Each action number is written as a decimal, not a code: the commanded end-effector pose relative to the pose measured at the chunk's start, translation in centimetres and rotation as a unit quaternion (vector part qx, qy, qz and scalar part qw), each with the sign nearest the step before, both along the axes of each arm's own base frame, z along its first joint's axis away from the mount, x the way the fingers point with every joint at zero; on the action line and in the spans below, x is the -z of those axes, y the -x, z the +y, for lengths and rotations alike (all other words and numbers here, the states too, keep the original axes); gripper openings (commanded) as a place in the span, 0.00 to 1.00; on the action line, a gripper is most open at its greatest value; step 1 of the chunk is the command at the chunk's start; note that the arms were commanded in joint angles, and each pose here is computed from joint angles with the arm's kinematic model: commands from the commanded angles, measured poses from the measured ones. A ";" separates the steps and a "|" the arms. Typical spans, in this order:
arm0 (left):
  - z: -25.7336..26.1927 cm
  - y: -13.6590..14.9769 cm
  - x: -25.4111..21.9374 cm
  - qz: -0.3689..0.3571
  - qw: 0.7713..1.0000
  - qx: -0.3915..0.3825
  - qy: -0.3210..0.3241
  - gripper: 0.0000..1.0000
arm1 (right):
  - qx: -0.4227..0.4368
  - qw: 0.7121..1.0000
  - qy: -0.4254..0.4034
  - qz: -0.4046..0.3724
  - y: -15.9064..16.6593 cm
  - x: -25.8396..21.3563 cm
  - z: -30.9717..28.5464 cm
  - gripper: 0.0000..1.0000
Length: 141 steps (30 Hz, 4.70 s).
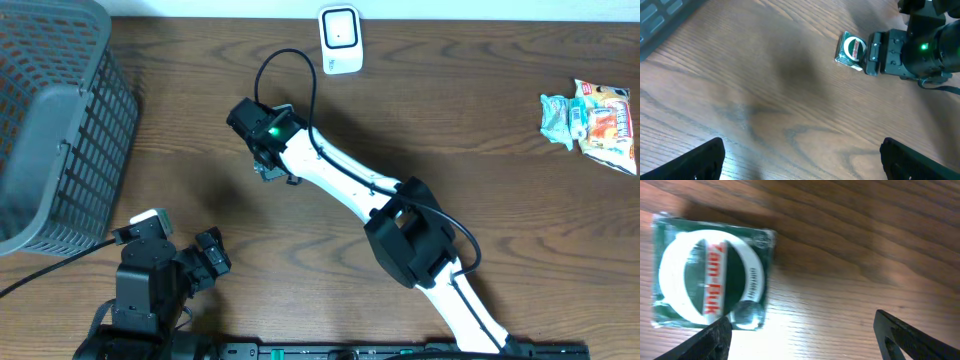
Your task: Scan the item barcode
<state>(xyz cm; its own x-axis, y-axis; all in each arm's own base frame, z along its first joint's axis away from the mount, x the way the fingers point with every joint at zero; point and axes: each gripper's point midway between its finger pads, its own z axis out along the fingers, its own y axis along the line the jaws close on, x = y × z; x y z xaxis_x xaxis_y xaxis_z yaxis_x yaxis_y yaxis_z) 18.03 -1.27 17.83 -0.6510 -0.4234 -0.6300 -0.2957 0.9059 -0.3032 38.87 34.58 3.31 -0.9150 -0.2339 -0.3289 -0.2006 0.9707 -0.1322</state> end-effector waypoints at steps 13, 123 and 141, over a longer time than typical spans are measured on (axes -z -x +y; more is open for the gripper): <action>0.1 0.0 -0.1 -0.003 1.000 -0.001 -0.001 0.98 | -0.153 0.979 -0.119 -0.061 -1.5 -6.8 6.0 0.79; 0.1 0.0 -0.1 -0.003 1.000 -0.001 -0.001 0.98 | -0.127 0.980 -0.150 -0.011 -4.0 1.1 5.8 0.01; 0.1 0.0 -0.1 -0.003 1.000 -0.001 -0.001 0.98 | 0.077 0.992 0.090 0.039 0.1 -3.3 -9.3 0.01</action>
